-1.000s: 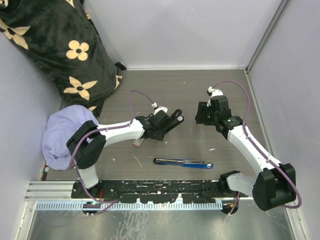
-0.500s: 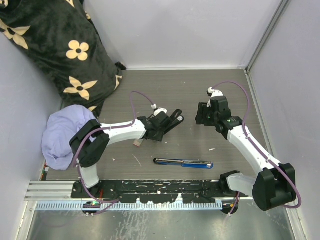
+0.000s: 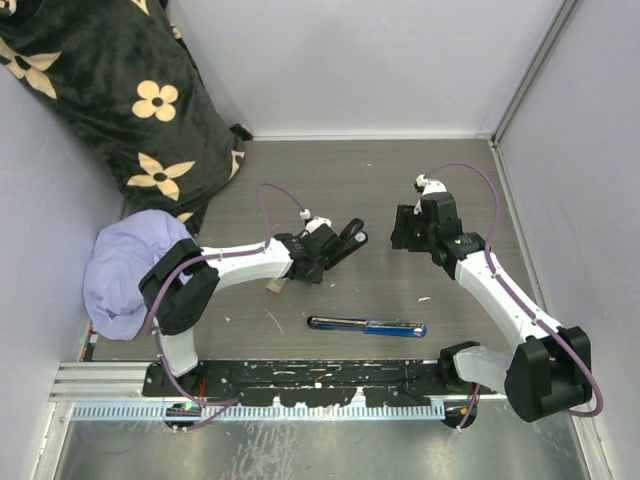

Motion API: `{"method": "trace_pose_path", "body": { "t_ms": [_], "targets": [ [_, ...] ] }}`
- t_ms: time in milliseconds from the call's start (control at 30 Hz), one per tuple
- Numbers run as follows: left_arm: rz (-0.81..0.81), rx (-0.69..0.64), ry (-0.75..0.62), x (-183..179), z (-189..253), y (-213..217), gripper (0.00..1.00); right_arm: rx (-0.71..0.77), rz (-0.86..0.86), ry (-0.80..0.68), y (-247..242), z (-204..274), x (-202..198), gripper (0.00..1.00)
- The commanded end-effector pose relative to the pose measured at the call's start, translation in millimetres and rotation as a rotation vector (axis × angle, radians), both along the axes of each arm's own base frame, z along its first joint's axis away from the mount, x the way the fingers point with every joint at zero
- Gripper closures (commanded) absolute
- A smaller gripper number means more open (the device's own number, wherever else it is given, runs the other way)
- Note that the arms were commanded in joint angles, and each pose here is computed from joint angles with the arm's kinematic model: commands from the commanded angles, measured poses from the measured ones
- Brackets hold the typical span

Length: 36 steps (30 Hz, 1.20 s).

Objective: Load the staples into the stapler
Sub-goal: Pick up the staple from the center of the board.

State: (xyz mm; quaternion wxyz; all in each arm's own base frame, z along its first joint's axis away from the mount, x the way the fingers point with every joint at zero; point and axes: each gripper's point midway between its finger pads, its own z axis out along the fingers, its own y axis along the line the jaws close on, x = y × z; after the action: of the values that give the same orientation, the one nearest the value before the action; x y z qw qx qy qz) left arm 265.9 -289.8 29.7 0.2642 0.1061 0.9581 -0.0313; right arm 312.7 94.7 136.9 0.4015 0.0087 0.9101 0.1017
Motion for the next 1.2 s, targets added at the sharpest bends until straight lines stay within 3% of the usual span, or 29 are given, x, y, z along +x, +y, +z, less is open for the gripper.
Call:
{"method": "trace_pose_path", "body": {
  "t_ms": [0,567,1167],
  "targets": [
    [0.034,-0.012,-0.026,7.8,7.0,-3.7,0.68,0.011,-0.025,-0.052,-1.7,11.1,8.8,0.38],
    [0.038,-0.005,0.005,5.2,-3.2,-3.3,0.73,0.012,-0.027,-0.056,-2.1,12.2,8.4,0.38],
    [-0.053,-0.037,0.001,3.1,10.6,-11.6,0.88,0.013,-0.027,-0.062,-2.3,13.6,7.5,0.38]
  ]
}}
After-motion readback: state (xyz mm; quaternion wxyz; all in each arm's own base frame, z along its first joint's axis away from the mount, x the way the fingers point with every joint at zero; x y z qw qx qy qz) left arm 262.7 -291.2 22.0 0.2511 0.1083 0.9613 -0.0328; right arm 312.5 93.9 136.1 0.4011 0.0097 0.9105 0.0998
